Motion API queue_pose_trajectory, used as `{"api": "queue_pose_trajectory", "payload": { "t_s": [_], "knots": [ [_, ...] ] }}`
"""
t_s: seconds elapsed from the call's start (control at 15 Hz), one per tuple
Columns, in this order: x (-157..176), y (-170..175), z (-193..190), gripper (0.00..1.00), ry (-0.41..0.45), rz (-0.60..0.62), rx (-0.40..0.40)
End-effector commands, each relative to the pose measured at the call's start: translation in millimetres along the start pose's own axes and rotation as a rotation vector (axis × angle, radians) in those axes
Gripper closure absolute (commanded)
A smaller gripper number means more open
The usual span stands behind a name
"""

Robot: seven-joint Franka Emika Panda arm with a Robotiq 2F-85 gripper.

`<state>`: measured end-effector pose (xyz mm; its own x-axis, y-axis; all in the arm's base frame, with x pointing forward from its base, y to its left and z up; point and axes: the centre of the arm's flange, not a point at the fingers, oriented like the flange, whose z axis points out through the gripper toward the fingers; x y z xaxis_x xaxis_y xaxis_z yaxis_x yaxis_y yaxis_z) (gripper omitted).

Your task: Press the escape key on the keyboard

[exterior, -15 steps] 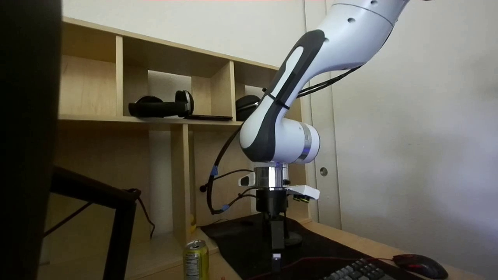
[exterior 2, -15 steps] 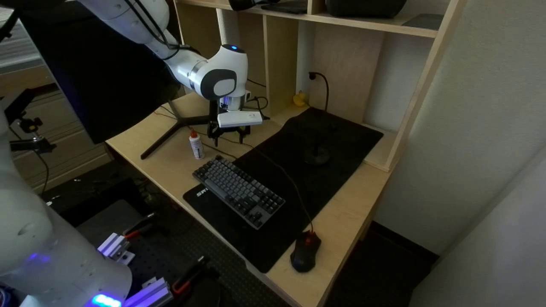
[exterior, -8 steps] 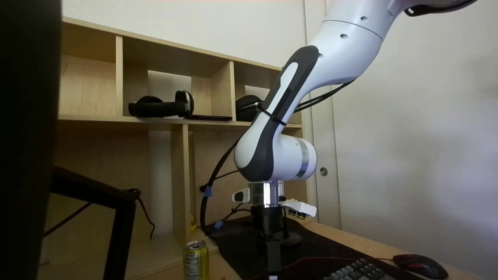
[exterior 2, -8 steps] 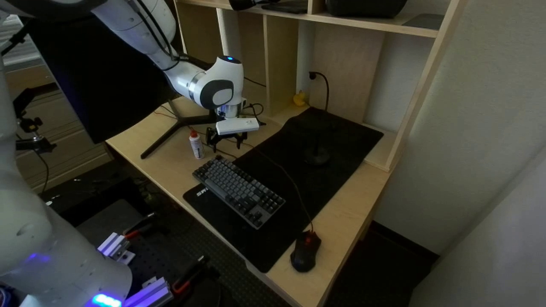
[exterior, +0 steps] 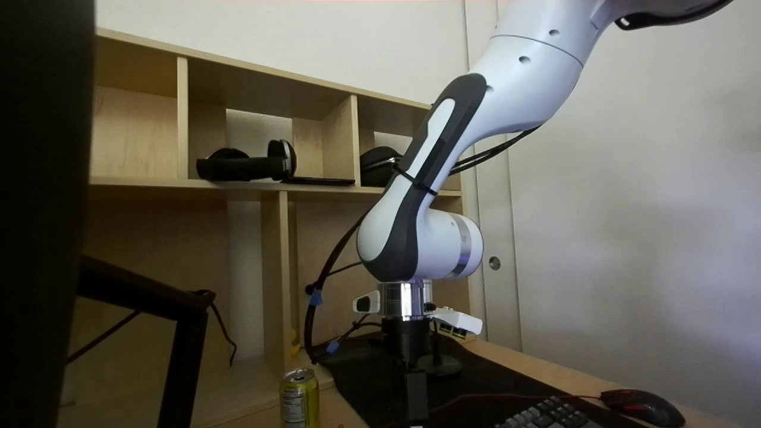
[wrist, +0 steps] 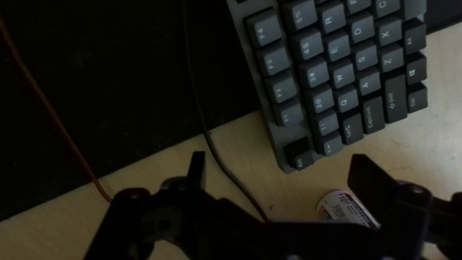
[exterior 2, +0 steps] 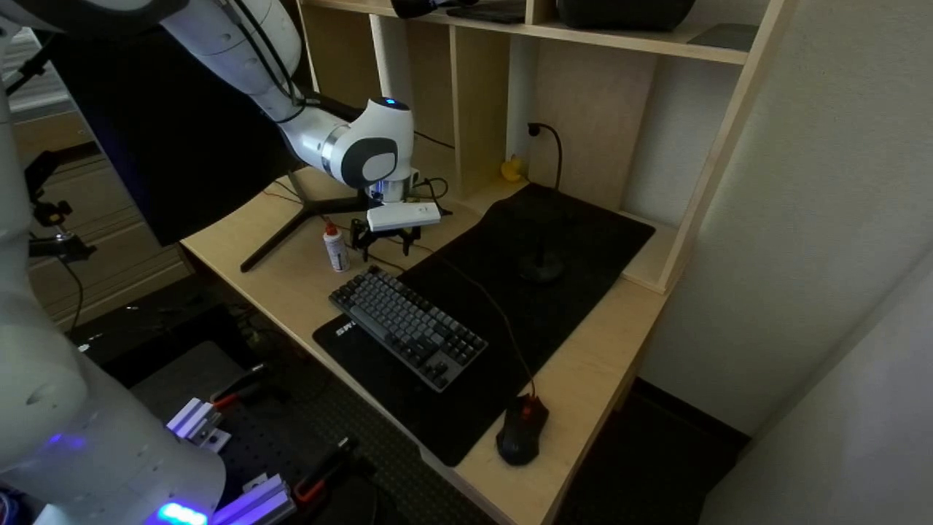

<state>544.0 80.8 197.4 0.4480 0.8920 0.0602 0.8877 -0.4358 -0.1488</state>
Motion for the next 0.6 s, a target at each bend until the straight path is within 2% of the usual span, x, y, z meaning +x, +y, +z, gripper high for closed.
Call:
{"api": "queue_pose_trajectory", "payload": {
  "t_s": [0.0, 0.47, 0.53],
  "knots": [
    [0.9, 1.7, -0.5, 0.00, 0.009, 0.010, -0.030],
    [2.9, -0.8, -0.6, 0.00, 0.001, 0.013, -0.009],
    [9.3, 10.2, 7.6, 0.00, -0.013, 0.013, 0.026]
  ]
}}
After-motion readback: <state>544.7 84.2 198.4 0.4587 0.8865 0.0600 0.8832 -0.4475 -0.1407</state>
